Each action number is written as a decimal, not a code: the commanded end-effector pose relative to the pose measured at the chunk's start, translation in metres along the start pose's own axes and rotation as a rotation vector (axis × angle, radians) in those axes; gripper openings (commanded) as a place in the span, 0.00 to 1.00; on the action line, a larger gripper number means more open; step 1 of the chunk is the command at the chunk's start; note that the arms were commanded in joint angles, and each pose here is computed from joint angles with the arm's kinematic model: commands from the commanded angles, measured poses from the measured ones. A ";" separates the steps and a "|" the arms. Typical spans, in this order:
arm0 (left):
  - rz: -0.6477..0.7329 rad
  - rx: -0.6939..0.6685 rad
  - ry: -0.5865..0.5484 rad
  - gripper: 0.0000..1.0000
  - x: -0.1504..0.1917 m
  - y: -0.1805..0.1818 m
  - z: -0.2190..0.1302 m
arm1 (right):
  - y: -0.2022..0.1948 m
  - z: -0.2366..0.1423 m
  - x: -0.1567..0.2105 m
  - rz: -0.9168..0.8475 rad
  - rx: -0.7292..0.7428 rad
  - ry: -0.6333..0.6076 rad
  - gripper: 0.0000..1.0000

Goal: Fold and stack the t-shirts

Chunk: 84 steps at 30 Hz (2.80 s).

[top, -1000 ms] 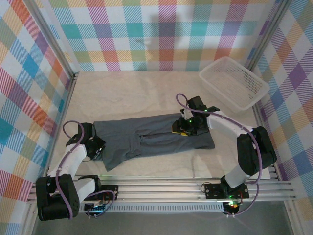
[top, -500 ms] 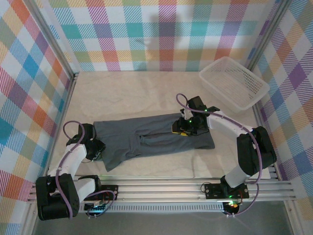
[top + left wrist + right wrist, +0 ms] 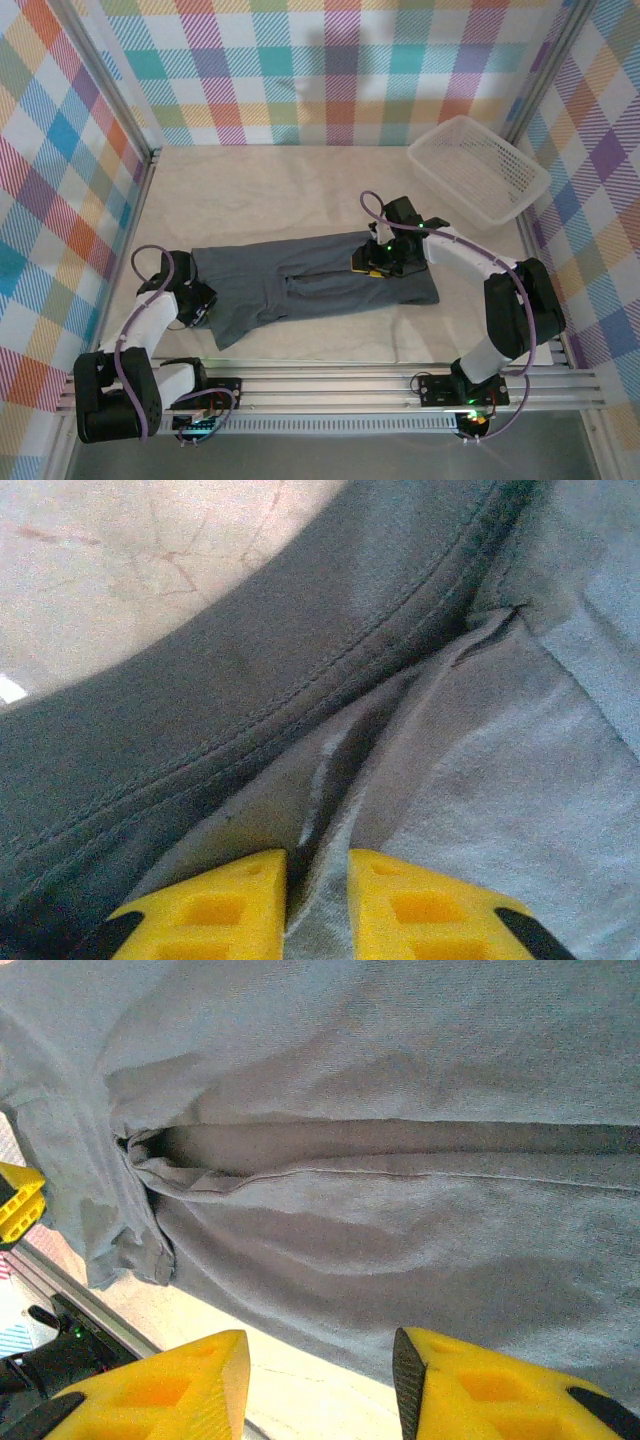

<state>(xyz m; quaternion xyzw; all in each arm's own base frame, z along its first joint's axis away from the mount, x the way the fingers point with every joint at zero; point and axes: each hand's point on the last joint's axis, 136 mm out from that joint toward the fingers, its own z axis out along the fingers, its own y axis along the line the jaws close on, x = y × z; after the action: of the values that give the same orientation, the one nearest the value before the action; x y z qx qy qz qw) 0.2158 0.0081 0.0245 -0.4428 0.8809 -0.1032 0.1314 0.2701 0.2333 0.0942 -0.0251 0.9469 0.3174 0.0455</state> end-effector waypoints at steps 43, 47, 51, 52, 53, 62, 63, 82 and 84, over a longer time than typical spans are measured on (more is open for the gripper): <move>0.073 -0.356 -0.133 0.24 -0.103 -0.020 -0.003 | -0.056 -0.044 -0.018 0.148 0.207 -0.163 0.41; 0.046 -0.363 -0.263 0.38 -0.113 -0.020 -0.039 | -0.073 -0.061 -0.035 0.197 0.216 -0.197 0.41; 0.041 -0.307 -0.263 0.40 -0.081 -0.028 -0.065 | -0.093 -0.067 -0.055 0.217 0.271 -0.204 0.41; 0.022 -0.273 -0.224 0.38 -0.065 -0.031 -0.063 | -0.098 -0.066 -0.060 0.214 0.293 -0.199 0.40; -0.006 -0.234 -0.174 0.34 -0.046 -0.034 -0.058 | -0.102 -0.063 -0.066 0.206 0.316 -0.187 0.40; -0.129 -0.173 -0.015 0.20 0.012 -0.068 0.005 | -0.141 -0.023 -0.104 0.193 0.471 -0.026 0.33; -0.125 -0.192 -0.001 0.19 0.011 -0.071 0.012 | -0.144 -0.018 -0.102 0.209 0.479 -0.006 0.31; 0.271 0.118 0.005 0.19 -0.060 -0.386 0.133 | -0.097 0.032 0.080 0.367 0.541 0.223 0.25; 0.267 0.238 0.045 0.20 -0.045 -0.421 0.145 | -0.078 0.044 0.091 0.348 0.511 0.237 0.25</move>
<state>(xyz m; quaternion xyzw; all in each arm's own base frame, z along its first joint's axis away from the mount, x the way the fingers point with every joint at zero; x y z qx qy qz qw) 0.6019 -0.1435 0.0352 -0.3572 0.9019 -0.1274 0.2067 0.2220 0.1754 0.0137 0.0813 0.9925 0.0601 -0.0680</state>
